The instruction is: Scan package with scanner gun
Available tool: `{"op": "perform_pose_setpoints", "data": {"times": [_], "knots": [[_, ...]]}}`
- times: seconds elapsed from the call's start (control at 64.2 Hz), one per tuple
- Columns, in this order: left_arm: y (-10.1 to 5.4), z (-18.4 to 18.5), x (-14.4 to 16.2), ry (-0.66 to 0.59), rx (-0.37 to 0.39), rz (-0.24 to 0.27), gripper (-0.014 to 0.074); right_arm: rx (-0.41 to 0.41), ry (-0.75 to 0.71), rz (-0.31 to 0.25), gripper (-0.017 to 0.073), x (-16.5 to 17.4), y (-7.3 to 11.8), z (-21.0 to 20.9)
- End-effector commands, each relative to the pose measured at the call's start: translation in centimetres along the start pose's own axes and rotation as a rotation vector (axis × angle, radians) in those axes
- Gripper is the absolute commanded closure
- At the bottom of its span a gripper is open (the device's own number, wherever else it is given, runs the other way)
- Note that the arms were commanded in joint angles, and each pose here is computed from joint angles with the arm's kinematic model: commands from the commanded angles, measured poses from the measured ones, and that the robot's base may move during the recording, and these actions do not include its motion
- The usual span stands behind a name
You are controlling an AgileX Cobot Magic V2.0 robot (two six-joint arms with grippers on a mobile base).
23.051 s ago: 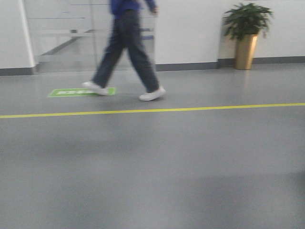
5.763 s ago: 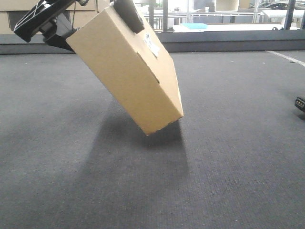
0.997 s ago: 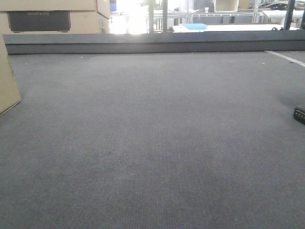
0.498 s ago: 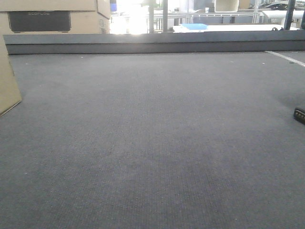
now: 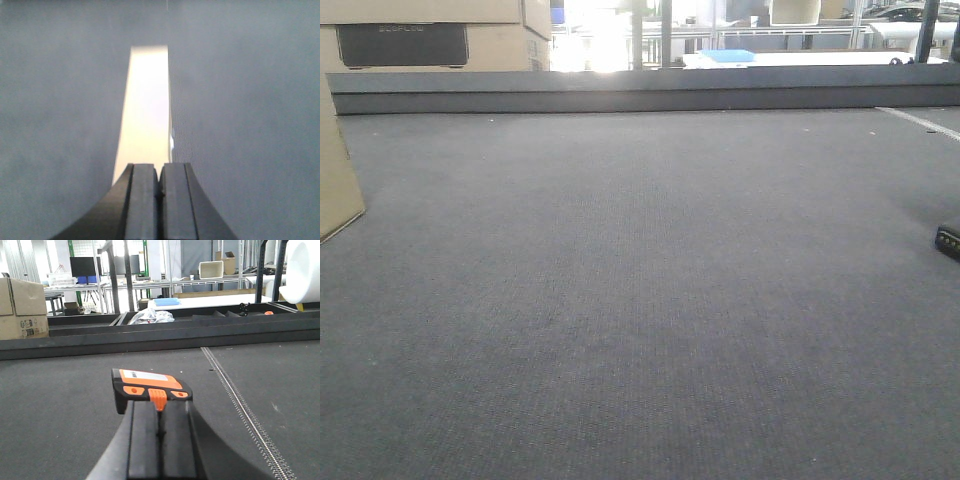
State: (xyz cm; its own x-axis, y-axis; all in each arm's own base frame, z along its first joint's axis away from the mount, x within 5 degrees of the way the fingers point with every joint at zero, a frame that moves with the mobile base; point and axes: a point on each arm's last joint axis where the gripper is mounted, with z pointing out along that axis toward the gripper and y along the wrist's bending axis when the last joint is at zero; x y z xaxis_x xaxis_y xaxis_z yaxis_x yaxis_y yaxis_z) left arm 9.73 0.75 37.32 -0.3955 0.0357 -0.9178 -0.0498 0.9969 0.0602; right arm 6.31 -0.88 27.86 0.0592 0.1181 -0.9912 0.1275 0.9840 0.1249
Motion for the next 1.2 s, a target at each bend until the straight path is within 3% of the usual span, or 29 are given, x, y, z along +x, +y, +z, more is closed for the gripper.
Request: {"op": "perform_pose_setpoints", "data": {"times": [0.0, 0.358, 0.654, 1.184], "knots": [[-0.1, -1.4, 0.5, -0.137, -0.006, -0.019, 0.0705, -0.004, -0.020, -0.001, 0.0728, -0.4, 0.1, -0.1], [-0.5, -5.1, 6.4, -0.328, -0.023, -0.013, 0.0705, -0.015, 0.009, 0.000, 0.0728, -0.5, 0.2, -0.2], [-0.6, -7.1, 7.1, -0.423, -0.029, -0.012, 0.0705, -0.093, -0.039, 0.006, 0.0728, -2.6, 0.8, -0.7], [-0.6, -7.1, 7.1, -0.423, -0.029, -0.012, 0.0705, -0.094, -0.044, 0.006, 0.0728, -2.6, 0.8, -0.7]]}}
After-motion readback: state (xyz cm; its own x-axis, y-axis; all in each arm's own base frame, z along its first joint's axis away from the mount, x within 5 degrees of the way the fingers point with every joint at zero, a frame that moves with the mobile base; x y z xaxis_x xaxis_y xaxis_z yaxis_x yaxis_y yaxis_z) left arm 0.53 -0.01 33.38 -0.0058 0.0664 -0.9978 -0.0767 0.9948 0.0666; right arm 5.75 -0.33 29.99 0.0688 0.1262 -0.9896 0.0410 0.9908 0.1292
